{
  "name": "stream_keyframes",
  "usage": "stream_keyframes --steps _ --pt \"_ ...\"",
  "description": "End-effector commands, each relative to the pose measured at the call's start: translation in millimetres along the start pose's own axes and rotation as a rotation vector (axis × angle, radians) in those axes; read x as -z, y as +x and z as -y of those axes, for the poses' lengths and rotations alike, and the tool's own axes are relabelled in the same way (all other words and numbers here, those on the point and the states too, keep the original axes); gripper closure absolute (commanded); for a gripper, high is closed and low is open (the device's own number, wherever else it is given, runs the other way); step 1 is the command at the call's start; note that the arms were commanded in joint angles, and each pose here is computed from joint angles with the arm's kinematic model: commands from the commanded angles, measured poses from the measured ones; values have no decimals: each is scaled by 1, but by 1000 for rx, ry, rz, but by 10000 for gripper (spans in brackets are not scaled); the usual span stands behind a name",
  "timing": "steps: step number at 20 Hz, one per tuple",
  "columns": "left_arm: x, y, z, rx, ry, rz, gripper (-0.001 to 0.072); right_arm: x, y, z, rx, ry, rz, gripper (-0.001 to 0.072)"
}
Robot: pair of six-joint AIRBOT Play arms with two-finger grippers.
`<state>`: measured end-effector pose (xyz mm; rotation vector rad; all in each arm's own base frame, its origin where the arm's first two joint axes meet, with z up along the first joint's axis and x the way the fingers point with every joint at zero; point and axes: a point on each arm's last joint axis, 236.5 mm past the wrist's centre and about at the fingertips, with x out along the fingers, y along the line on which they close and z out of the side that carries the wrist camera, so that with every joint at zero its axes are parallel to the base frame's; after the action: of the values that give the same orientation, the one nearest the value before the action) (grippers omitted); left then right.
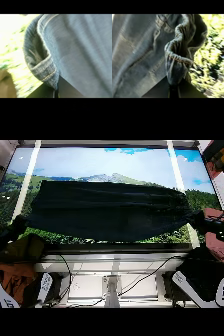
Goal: Fold the clothes and pants, and hang the long-sleeved shirts on hangers.
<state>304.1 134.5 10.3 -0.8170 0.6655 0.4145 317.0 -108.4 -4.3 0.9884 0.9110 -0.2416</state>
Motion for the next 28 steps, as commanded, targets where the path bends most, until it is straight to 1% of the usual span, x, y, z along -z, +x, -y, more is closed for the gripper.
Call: stream_keyframes --steps 1,3,6,8,12,14,16,19,22,28 --pt "-31 -20 35 122 -91 125 689 -26 -20 -16 -3 66 96 657" --pt "-46 -23 46 175 -167 187 689 -29 -20 -24 -19 133 117 658" --pt "-60 -23 60 191 -148 269 691 -32 -9 -51 -59 137 160 657" --pt "-68 -24 71 204 -132 323 691 -48 -4 -71 -94 156 253 658" --pt "-101 -37 75 214 -197 489 692 -62 -1 -96 -161 245 341 658" --pt "-105 -30 81 211 -176 465 693 -71 -4 -106 -191 260 396 658" --pt "-101 -12 89 199 -127 380 693 -77 -6 -114 -216 265 436 659" --pt "-101 19 107 182 -27 268 693 -78 1 -118 -221 259 446 659" --pt "-110 43 133 189 52 237 693 -83 19 -123 -209 250 434 659" --pt "-120 87 149 186 79 195 694 -116 53 -158 -212 178 431 660"
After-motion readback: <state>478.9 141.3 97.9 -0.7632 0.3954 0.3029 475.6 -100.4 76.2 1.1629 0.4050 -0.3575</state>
